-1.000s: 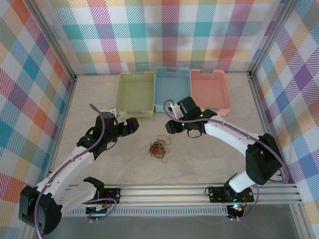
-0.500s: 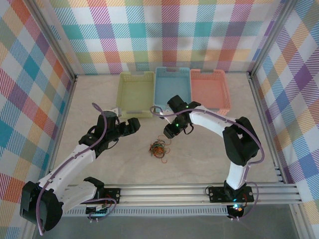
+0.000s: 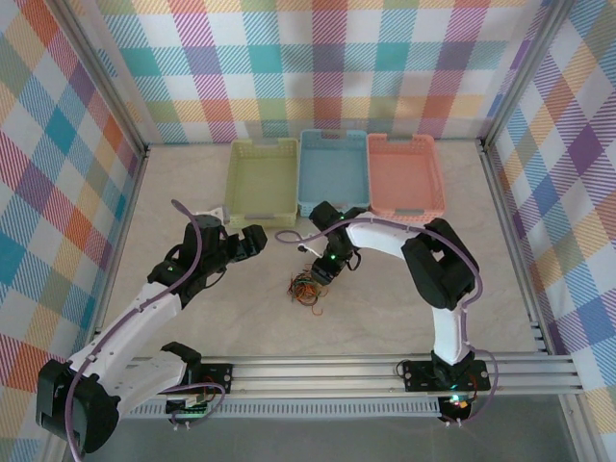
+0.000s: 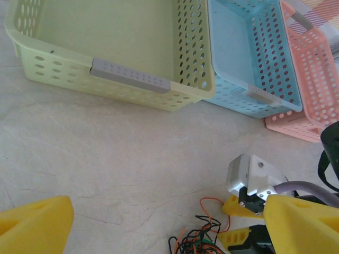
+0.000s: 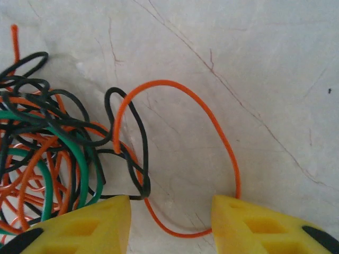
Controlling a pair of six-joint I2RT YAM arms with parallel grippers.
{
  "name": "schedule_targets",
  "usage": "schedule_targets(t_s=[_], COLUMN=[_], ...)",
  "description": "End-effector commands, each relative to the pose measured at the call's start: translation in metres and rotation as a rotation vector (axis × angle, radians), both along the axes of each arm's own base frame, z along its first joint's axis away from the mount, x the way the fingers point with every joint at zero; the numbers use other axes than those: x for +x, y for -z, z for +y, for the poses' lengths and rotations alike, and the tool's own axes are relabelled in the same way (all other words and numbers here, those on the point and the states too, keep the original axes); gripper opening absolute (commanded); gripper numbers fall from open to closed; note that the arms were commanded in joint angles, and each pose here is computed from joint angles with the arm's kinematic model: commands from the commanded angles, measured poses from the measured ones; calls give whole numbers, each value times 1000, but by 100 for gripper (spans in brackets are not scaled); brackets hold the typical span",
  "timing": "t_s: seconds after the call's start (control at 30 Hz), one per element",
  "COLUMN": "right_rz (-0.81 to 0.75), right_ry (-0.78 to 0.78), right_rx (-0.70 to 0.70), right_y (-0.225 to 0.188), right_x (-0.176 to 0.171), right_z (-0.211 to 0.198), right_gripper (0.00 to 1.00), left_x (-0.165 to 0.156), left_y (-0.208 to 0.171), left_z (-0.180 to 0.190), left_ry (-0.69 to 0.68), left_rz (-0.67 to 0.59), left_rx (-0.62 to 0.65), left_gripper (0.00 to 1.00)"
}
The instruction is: Untangle the cables
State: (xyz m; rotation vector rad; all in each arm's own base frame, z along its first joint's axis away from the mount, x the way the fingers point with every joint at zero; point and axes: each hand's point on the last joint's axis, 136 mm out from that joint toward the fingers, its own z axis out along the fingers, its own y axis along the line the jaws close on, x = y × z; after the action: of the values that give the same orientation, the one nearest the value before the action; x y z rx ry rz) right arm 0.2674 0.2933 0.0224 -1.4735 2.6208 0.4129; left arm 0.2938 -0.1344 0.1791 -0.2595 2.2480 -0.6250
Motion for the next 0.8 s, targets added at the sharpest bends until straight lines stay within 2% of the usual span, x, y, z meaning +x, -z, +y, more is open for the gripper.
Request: schedule_targets(t_s=[0.0, 0.07, 0.23, 0.4, 0.57, 0.77], right_rz=[3, -5, -77, -123, -229, -220], right_ry=[-15, -6, 37, 45, 98, 157], right_rx=[-57, -81, -59, 101, 193, 122], right_y=[10, 14, 5, -33, -64, -49], right_x=[4, 6, 16, 13, 21, 35], right_z=[-3, -5, -4, 11, 8, -3], right_gripper=[37, 31, 29, 30, 37, 37], left_x=[1, 1, 1, 1, 1, 2], left_y=[-18, -16, -16, -15, -15, -14], left_z=[-1, -1, -3, -2, -2, -2], left_ry=[2, 2, 8, 5, 5, 3], left_rz=[-44, -38, -34, -33, -34, -31], left_rx=[2, 1, -4, -1, 0, 1], left_gripper=[93, 93, 93, 93, 93, 93])
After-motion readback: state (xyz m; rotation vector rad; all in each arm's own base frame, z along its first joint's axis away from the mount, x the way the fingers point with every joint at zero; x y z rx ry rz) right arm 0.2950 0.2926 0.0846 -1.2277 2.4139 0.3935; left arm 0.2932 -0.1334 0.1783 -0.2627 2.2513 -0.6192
